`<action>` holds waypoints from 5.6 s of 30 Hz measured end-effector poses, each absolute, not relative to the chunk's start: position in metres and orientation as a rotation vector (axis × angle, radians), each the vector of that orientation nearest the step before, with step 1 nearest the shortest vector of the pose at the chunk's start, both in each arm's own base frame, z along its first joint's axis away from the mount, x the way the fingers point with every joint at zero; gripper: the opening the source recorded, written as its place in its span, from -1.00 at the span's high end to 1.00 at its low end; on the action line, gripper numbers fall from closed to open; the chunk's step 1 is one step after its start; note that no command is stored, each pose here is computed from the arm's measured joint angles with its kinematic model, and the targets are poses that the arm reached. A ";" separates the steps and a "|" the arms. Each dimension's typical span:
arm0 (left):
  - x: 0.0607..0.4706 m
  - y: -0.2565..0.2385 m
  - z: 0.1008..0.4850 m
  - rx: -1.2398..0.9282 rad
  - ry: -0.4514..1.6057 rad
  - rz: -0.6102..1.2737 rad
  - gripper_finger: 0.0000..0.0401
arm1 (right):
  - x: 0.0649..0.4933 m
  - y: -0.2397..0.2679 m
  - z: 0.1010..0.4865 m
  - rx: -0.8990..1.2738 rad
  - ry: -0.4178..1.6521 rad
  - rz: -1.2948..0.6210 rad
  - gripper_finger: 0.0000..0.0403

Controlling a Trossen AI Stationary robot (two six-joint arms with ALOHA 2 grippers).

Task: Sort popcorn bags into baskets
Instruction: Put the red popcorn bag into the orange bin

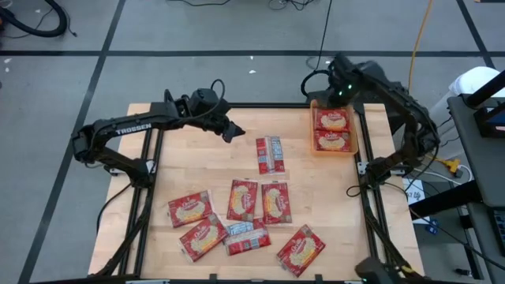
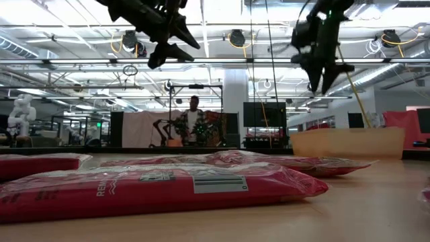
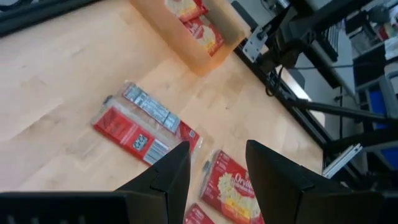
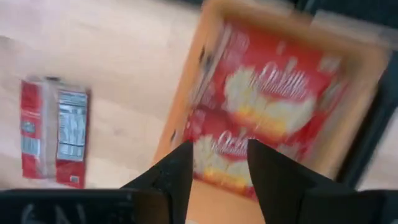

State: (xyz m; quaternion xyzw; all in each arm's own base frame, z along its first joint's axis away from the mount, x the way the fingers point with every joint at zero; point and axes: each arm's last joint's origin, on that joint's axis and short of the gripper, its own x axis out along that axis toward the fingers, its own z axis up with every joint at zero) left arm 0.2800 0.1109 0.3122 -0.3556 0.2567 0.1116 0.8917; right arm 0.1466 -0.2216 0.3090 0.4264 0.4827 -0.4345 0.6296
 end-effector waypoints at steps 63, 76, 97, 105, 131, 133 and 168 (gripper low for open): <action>0.281 0.080 0.294 -0.681 0.746 0.312 0.22 | 0.147 -0.153 0.268 1.017 0.549 -0.977 0.39; 0.250 0.033 0.217 -0.829 1.328 0.324 -0.16 | 0.170 -0.097 0.285 1.101 0.494 -0.804 0.39; 0.229 -0.008 0.158 -0.681 1.406 0.178 -0.14 | 0.189 -0.079 0.283 1.015 0.562 -0.653 0.39; 0.221 -0.013 0.139 -0.687 1.382 0.157 0.06 | 0.189 -0.080 0.284 0.962 0.560 -0.634 0.39; 0.283 0.046 0.250 -0.577 0.871 0.316 0.99 | 0.186 -0.101 0.339 0.817 0.400 -0.557 0.39; 0.286 0.058 0.265 -0.559 0.818 0.330 0.99 | 0.187 -0.104 0.344 0.804 0.395 -0.543 0.39; 0.277 0.130 0.372 -0.258 0.495 0.221 1.00 | 0.349 -0.114 0.375 0.650 0.617 -0.261 -0.02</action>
